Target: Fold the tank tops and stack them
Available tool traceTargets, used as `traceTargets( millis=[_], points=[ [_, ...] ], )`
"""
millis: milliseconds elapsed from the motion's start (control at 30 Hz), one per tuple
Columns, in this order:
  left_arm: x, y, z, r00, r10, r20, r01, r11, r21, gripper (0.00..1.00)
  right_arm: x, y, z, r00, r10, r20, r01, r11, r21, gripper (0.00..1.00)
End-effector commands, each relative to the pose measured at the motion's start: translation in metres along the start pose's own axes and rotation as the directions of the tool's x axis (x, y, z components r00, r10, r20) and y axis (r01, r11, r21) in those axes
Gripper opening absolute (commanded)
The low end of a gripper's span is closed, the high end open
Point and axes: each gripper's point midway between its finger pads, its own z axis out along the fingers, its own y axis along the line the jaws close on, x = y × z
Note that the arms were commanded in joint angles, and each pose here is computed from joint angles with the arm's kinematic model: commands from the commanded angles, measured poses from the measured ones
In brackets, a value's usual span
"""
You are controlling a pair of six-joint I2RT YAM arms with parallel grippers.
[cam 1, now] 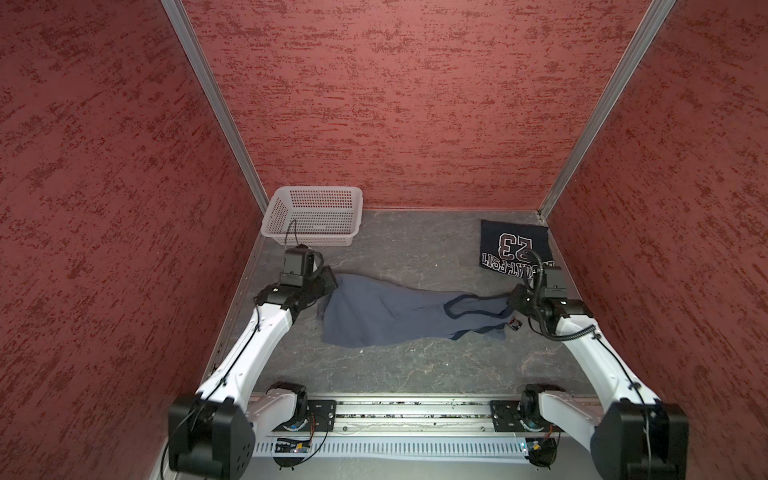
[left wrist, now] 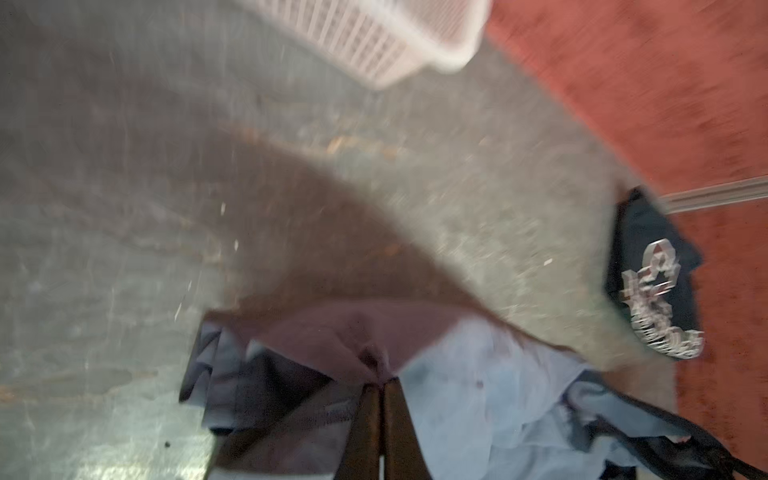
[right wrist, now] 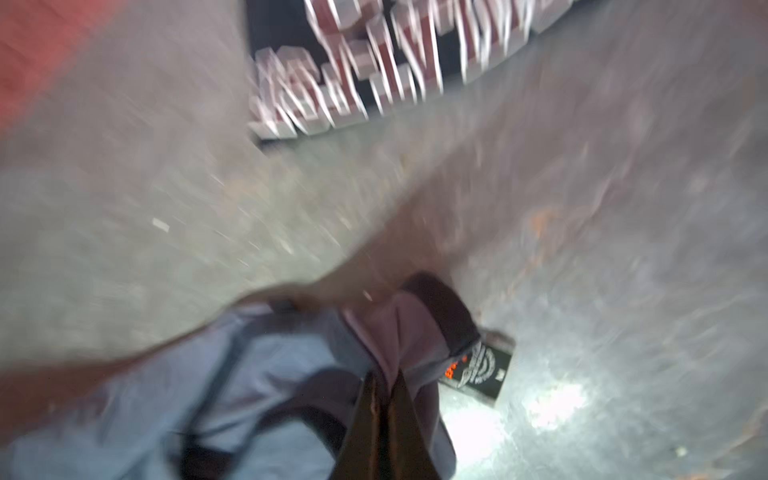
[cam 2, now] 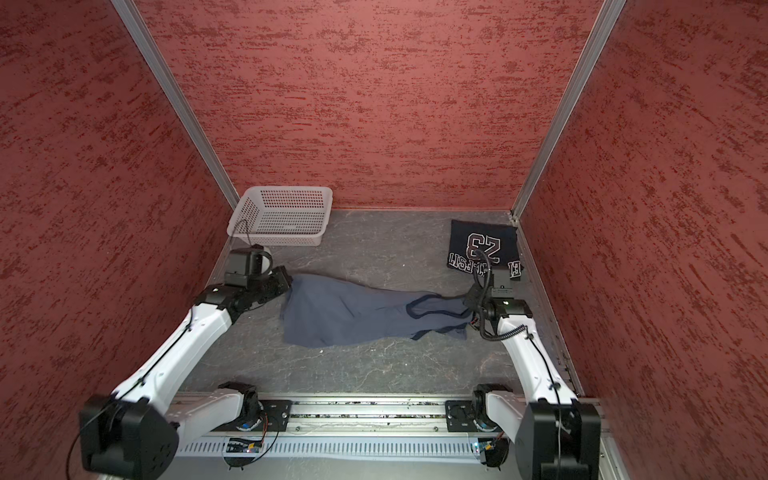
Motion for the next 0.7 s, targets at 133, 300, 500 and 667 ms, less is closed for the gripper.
traceTargets(
  millis=[133, 300, 500, 667],
  points=[
    [-0.010, -0.010, 0.017, 1.000, 0.002, -0.016, -0.002, 0.999, 0.039, 0.00, -0.056, 0.021, 0.020, 0.994, 0.002, 0.107, -0.002, 1.000, -0.002, 0.00],
    [-0.019, -0.012, 0.017, 1.000, -0.008, 0.004, 0.007, 0.999, 0.039, 0.00, -0.071, 0.011, 0.016, 0.989, -0.021, 0.150, 0.007, 0.996, 0.091, 0.39],
    [-0.019, -0.003, 0.015, 0.999, -0.012, 0.033, 0.012, 1.000, 0.018, 0.00, -0.075, 0.000, -0.025, 0.968, -0.105, 0.227, 0.055, 0.975, 0.215, 0.61],
    [-0.020, 0.000, 0.013, 0.998, -0.030, 0.051, 0.029, 0.999, 0.020, 0.00, -0.047, 0.062, -0.033, 0.969, -0.185, 0.163, 0.183, 0.983, 0.029, 0.60]
  ],
)
